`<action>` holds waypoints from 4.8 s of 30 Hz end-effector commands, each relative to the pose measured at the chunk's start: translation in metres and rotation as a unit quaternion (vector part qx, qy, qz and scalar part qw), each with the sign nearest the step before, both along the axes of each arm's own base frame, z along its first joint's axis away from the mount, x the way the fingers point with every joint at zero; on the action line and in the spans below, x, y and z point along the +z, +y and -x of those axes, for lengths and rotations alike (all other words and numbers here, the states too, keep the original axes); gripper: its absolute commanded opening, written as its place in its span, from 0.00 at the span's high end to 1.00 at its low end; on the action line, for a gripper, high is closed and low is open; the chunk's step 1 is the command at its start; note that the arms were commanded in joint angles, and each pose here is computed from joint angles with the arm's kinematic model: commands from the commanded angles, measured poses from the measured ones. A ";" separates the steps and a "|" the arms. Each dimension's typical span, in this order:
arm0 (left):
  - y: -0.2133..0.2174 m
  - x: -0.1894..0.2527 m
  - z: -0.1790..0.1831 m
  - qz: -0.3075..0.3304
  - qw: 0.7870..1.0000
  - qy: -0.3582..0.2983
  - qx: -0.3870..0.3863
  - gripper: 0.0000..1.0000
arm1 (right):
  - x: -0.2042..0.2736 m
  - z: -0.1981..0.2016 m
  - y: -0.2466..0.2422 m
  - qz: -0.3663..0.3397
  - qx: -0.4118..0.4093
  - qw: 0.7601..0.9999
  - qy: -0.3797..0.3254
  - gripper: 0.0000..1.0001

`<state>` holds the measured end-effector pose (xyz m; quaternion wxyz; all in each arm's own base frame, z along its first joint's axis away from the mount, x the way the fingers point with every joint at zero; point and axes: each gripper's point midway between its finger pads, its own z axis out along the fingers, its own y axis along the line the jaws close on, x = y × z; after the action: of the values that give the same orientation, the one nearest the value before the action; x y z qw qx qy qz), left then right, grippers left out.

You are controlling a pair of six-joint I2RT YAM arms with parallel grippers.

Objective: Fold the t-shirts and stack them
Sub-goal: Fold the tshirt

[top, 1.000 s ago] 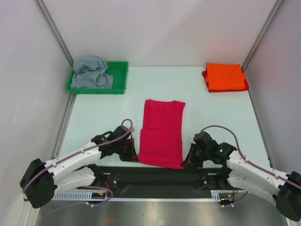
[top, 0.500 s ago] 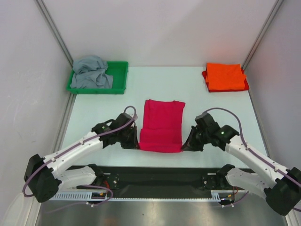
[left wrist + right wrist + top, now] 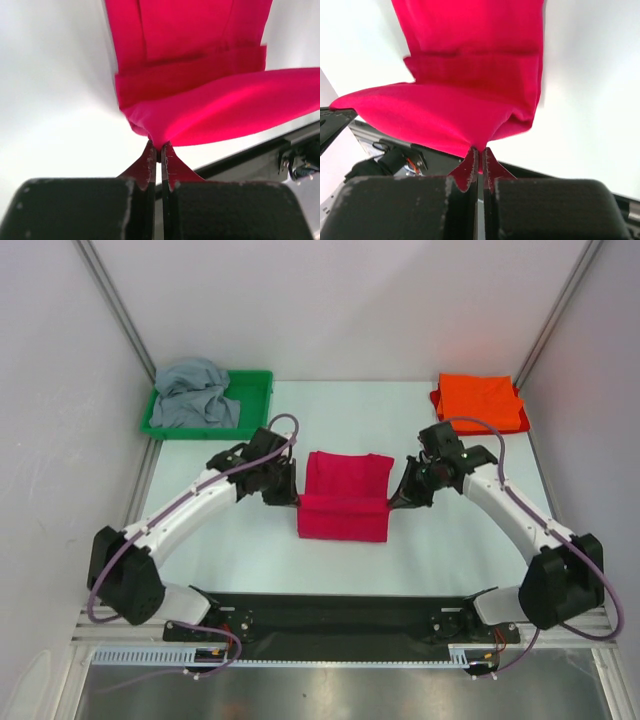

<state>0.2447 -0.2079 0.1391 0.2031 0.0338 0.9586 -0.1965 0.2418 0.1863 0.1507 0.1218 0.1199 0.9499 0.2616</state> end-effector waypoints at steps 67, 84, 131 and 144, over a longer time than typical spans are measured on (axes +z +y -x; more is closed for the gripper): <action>-0.039 -0.051 -0.209 -0.001 0.999 -0.037 0.018 1.00 | -0.080 -0.214 -0.019 0.015 0.005 1.000 0.000 1.00; -0.032 -0.044 -0.221 -0.003 0.998 -0.052 0.032 1.00 | -0.067 -0.226 -0.018 0.014 0.002 1.000 -0.012 0.99; -0.088 -0.057 -0.237 0.146 0.988 -0.052 -0.002 1.00 | -0.089 -0.251 0.004 0.028 -0.001 0.999 -0.041 0.97; -0.041 -0.076 -0.301 0.110 0.991 -0.078 0.026 0.99 | -0.098 -0.282 -0.007 -0.001 -0.011 0.999 -0.046 0.90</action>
<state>0.5290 -0.2575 0.0297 0.2443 -0.0215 0.9227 -0.2974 0.5129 0.1775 0.0324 0.1437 0.1275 0.9465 0.2594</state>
